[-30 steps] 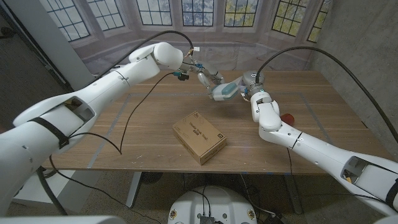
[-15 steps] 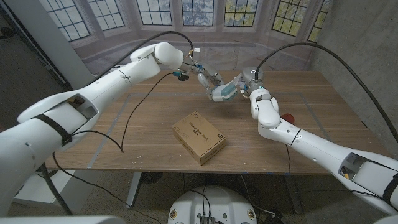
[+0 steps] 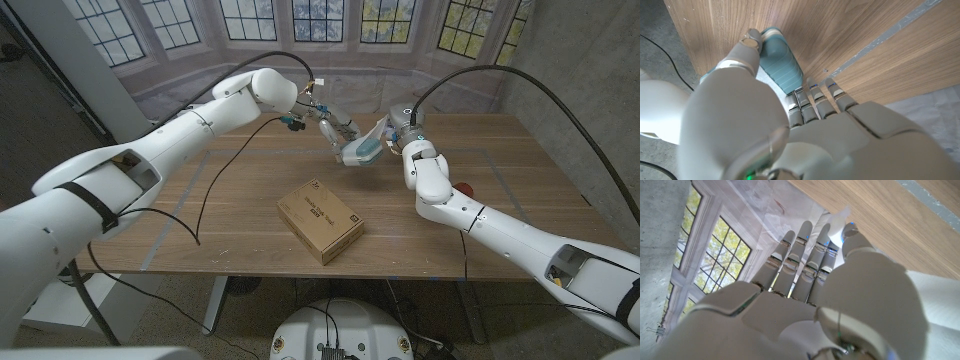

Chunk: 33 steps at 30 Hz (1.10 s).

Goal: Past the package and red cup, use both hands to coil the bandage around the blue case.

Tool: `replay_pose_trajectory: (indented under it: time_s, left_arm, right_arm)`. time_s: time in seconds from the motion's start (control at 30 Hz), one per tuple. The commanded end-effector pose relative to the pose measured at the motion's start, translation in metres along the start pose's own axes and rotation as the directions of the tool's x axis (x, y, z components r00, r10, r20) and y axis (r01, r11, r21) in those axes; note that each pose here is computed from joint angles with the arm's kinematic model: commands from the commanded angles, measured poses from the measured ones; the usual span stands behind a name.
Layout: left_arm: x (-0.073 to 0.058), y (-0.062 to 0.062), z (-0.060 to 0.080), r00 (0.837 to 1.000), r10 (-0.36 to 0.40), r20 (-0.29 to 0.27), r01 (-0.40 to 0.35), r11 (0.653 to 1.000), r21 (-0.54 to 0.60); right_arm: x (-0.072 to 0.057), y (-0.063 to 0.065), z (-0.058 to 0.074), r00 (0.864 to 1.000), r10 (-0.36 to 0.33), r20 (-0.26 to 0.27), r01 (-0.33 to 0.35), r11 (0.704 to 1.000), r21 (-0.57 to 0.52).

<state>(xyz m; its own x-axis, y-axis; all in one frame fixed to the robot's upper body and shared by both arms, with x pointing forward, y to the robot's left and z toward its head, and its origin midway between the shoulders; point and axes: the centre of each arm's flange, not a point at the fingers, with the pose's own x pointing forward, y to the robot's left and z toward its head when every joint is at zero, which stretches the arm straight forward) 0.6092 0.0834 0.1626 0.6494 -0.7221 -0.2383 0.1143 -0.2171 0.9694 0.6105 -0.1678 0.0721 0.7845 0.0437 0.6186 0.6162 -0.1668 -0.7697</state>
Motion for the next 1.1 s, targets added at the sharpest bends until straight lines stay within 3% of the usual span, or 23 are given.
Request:
replay_pose_trajectory:
  time_s: [0.03,0.3,0.77,1.1]
  left_arm:
    - [0.003,-0.002,0.003,1.000,-0.018,-0.006,0.018,1.000,0.000]
    - [0.004,-0.002,0.005,1.000,-0.023,-0.009,0.023,1.000,0.000]
    - [0.011,-0.004,0.000,0.999,-0.044,-0.032,0.044,0.999,-0.007]
    - [0.015,-0.006,-0.002,0.998,-0.061,-0.032,0.060,0.998,-0.018]
  right_arm:
    - [-0.002,-0.009,-0.003,0.999,-0.036,0.001,0.036,0.999,0.014]
    - [-0.008,-0.020,0.001,0.997,-0.073,0.020,0.072,0.997,0.029]
    - [-0.021,-0.051,0.014,0.987,-0.149,0.058,0.145,0.987,0.068]
    - [-0.021,-0.061,0.014,0.984,-0.169,0.056,0.165,0.984,0.073]
